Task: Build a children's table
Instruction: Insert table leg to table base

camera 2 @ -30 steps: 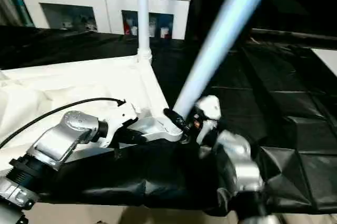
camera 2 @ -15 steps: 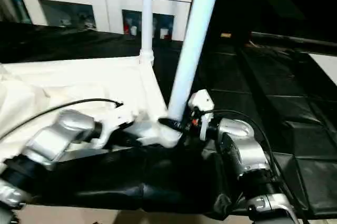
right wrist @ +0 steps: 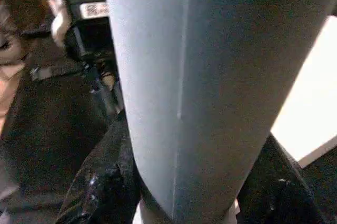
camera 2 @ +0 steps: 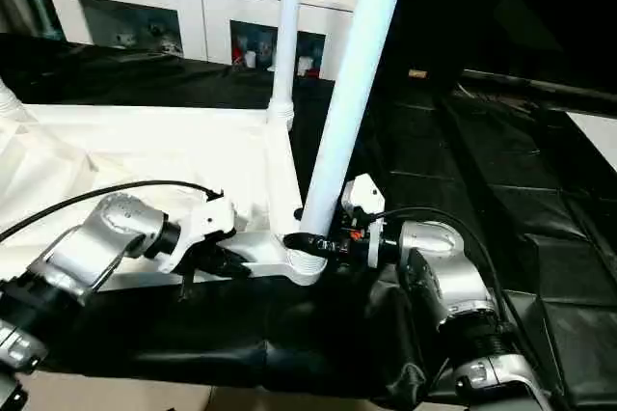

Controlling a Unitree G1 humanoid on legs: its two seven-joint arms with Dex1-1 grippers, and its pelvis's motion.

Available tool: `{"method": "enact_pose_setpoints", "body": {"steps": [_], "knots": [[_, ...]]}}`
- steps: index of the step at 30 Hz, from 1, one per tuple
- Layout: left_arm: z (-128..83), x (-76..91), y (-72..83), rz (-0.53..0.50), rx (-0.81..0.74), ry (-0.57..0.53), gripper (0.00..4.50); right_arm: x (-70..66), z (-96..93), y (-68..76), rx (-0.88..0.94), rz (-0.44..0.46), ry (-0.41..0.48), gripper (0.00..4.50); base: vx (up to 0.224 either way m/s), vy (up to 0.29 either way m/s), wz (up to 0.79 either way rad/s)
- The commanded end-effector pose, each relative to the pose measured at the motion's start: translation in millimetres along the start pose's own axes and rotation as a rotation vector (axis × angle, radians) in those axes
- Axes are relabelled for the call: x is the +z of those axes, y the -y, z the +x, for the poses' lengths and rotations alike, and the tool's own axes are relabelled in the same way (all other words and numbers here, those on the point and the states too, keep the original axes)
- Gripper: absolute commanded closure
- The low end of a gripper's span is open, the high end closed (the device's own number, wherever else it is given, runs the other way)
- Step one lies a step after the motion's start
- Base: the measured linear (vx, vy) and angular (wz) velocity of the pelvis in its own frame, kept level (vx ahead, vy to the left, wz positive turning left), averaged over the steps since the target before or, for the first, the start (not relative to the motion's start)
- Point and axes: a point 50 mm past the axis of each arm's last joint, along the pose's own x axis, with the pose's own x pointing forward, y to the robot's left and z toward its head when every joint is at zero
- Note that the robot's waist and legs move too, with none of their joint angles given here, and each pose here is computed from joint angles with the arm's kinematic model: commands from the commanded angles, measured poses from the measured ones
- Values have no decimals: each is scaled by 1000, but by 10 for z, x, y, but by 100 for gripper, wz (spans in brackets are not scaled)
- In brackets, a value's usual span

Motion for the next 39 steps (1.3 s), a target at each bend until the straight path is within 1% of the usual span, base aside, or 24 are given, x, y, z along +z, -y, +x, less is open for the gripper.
{"method": "enact_pose_setpoints", "body": {"steps": [1, 2, 3, 4, 5, 6, 7, 8, 9, 10, 14, 15, 17, 18, 19, 21, 24, 28, 32, 36, 39], "knots": [[-28, 121, -120, 4, 105, 20, 450, -462, -12, -35, -100, 149, -163, 264, 0, 0, 0], [-10, 131, -152, -24, 135, 28, 450, -455, -1, 46, -198, 159, -157, 264, -52, -6, -2], [-9, 132, -154, -26, 137, 29, 450, -454, -1, 53, -206, 160, -157, 264, -52, -6, -2], [20, 149, -203, -64, 182, 37, 450, -439, 18, 158, -339, 185, -140, 264, -64, 3, -6], [31, 156, -221, -76, 197, 39, 450, -433, 25, 190, -382, 196, -132, 264, -66, 18, -13], [32, 157, -223, -77, 199, 39, 450, -432, 26, 193, -386, 197, -131, 264, -66, 18, -13], [50, 167, -249, -97, 223, 36, 450, -417, 46, 231, -441, 216, -118, 264, -61, 36, -16], [92, 195, -302, -131, 269, 28, 450, -390, 92, 310, -564, 255, -97, 264, 0, 0, 0], [111, 207, -321, -145, 285, 27, 450, -378, 112, 339, -614, 266, -91, 264, 0, 0, 0], [114, 209, -325, -148, 289, 26, 450, -376, 116, 345, -624, 268, -90, 264, 0, 0, 0], [214, 298, -407, -182, 371, 27, 450, -360, 197, 452, -859, 318, -104, 264, -26, 9, -2], [214, 298, -407, -182, 371, 27, 450, -360, 197, 452, -859, 318, -104, 264, -52, 8, -4], [320, 378, -438, -206, 415, 37, 450, -323, 294, 484, -987, 366, -95, 264, -79, -55, 8], [320, 378, -438, -206, 415, 37, 450, -323, 294, 484, -987, 366, -95, 264, -76, -81, 17], [368, 414, -443, -212, 432, 39, 450, -303, 340, 487, -1029, 376, -97, 264, 0, -149, 30], [452, 486, -433, -233, 447, 56, 450, -269, 426, 479, -1073, 364, -112, 264, 17, -93, -7], [490, 513, -428, -248, 452, 64, 450, -257, 471, 469, -1088, 362, -121, 264, 67, 63, -30], [509, 507, -432, -254, 459, 63, 450, -246, 518, 455, -1082, 362, -123, 264, 33, -43, 15], [493, 474, -464, -262, 478, 62, 450, -235, 539, 454, -1086, 333, -136, 264, 76, 21, -7], [479, 463, -489, -264, 494, 61, 450, -229, 559, 452, -1093, 338, -133, 265, 130, -72, 12], [480, 464, -490, -267, 490, 67, 450, -210, 578, 451, -1085, 317, -133, 265, 33, -15, -3]]}}
